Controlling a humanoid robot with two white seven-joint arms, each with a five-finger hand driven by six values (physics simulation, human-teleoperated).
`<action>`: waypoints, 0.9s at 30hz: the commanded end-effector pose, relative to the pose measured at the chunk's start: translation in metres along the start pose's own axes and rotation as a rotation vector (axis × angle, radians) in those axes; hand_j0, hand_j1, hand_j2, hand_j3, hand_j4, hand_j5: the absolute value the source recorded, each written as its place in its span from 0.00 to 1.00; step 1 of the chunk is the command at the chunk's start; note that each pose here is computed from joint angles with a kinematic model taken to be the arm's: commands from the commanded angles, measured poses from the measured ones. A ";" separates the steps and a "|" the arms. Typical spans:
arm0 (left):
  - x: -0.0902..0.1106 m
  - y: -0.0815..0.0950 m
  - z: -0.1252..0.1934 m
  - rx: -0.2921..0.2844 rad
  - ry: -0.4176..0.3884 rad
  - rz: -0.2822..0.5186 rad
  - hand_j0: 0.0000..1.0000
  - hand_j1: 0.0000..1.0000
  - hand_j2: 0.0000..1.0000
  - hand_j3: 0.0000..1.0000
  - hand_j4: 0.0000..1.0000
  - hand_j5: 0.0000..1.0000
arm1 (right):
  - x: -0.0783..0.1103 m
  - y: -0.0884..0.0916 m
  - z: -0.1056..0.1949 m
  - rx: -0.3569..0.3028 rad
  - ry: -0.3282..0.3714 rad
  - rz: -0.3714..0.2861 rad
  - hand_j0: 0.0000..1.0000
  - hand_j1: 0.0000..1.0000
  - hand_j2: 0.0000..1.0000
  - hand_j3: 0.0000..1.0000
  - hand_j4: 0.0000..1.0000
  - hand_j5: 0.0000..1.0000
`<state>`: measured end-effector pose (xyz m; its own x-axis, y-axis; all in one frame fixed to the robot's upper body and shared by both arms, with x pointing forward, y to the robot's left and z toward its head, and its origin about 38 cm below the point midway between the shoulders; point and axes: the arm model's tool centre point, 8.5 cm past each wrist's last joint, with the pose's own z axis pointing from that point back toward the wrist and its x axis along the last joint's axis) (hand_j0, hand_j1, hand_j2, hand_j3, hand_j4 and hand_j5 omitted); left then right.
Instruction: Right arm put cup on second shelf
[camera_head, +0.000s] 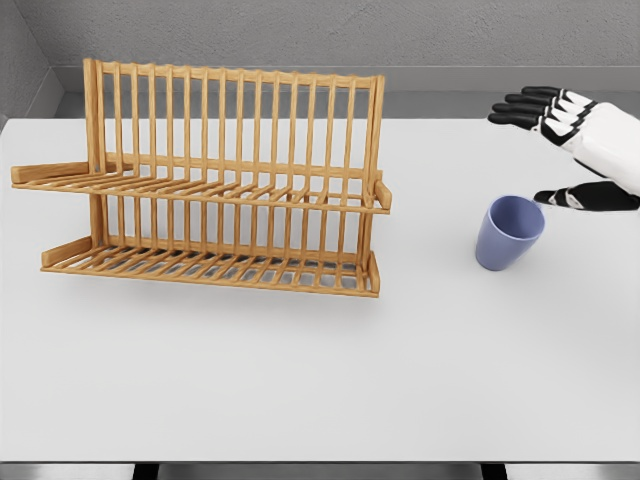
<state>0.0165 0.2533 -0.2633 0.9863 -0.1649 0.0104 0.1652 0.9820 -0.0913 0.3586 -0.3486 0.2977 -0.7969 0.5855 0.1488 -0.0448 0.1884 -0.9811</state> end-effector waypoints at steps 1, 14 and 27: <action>0.000 0.000 0.000 0.000 0.000 0.000 1.00 1.00 1.00 1.00 1.00 1.00 | 0.000 -0.001 0.000 -0.003 0.001 -0.002 1.00 1.00 1.00 1.00 1.00 1.00; 0.000 0.000 0.000 0.000 0.000 0.000 1.00 1.00 1.00 1.00 1.00 1.00 | -0.031 -0.002 0.033 0.458 0.131 0.061 1.00 1.00 1.00 1.00 1.00 1.00; 0.000 0.000 0.000 0.000 0.000 0.000 1.00 1.00 1.00 1.00 1.00 1.00 | -0.037 -0.003 -0.028 0.474 0.033 0.084 1.00 1.00 1.00 1.00 1.00 1.00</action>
<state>0.0165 0.2533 -0.2633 0.9862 -0.1650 0.0104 0.1652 0.9820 -0.0914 0.4063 -0.3469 0.3007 -0.7936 0.6057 0.0578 -0.2450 -0.2312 -0.9416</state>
